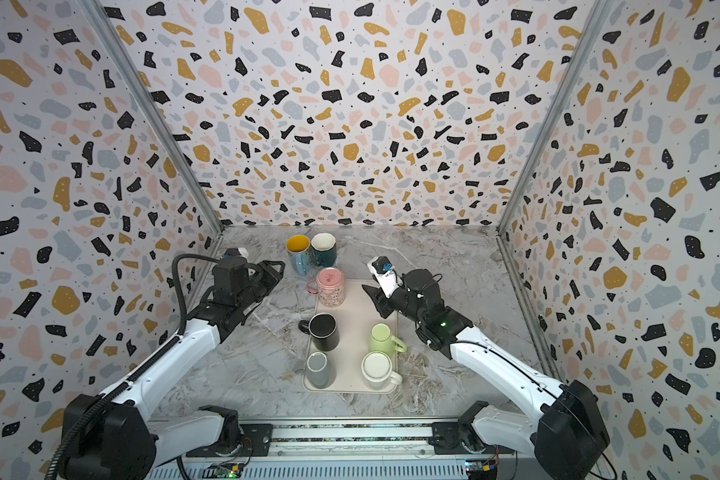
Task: Turn the mug right side up
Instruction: 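Rotate the left gripper and close it on the upside-down pink mug's handle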
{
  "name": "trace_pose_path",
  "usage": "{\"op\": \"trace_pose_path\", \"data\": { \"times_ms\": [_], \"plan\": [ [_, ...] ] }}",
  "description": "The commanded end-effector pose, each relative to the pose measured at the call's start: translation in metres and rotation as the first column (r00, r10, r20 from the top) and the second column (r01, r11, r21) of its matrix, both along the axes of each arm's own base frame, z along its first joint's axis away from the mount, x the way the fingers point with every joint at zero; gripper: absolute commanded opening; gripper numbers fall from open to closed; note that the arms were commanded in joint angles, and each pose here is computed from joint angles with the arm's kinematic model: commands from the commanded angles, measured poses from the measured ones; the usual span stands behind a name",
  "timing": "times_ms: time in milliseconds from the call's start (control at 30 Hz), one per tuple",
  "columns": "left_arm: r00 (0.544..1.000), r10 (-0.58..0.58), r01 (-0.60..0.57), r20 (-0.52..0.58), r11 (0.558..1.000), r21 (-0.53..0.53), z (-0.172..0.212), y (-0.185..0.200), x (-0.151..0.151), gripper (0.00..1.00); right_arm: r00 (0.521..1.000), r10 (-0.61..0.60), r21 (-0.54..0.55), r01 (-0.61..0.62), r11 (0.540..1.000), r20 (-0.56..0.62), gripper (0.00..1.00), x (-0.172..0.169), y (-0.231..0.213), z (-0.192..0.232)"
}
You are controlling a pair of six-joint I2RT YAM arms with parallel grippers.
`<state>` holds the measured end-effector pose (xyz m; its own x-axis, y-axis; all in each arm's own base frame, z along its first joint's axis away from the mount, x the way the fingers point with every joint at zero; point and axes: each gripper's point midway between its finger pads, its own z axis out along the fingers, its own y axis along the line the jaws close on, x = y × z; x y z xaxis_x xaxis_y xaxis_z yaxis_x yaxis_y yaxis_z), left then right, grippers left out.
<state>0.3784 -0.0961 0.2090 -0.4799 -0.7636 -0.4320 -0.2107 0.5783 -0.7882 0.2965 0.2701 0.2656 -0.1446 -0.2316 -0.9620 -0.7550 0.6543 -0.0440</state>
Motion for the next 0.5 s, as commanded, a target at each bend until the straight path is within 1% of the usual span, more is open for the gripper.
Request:
{"op": "trace_pose_path", "data": {
  "times_ms": [0,100,200,267,367,400,467],
  "plan": [
    [0.998,-0.011,-0.005,-0.060,0.967,-0.256,-0.008,-0.018,-0.005,0.44,1.000,0.001,0.033,-0.001,0.999,0.005,0.41,0.003,0.002,0.010],
    [0.994,-0.036,-0.003,-0.101,0.933,-0.360,-0.018,-0.029,-0.007,0.43,1.000,-0.001,0.033,0.001,0.999,0.002,0.41,0.004,0.003,0.008],
    [0.987,-0.061,-0.005,-0.147,0.912,-0.410,-0.026,-0.037,-0.010,0.43,1.000,-0.007,0.034,0.007,0.999,0.001,0.42,0.006,0.003,0.007],
    [0.983,-0.046,-0.036,-0.175,0.898,-0.438,-0.030,-0.036,-0.011,0.43,1.000,-0.008,0.038,0.008,0.999,0.000,0.42,0.007,0.004,0.007],
    [0.974,-0.023,-0.095,-0.225,0.861,-0.500,-0.039,-0.037,-0.013,0.44,1.000,-0.011,0.039,0.011,0.999,-0.004,0.42,0.009,0.005,0.005],
    [0.976,-0.026,-0.094,-0.215,0.843,-0.529,-0.036,-0.039,-0.010,0.44,1.000,-0.010,0.038,0.011,0.999,-0.006,0.42,0.009,0.006,0.005],
    [0.965,-0.045,-0.113,-0.260,0.820,-0.561,-0.043,-0.046,-0.011,0.43,1.000,-0.016,0.034,0.016,0.999,-0.007,0.42,0.011,0.006,0.003]
  ]
}}
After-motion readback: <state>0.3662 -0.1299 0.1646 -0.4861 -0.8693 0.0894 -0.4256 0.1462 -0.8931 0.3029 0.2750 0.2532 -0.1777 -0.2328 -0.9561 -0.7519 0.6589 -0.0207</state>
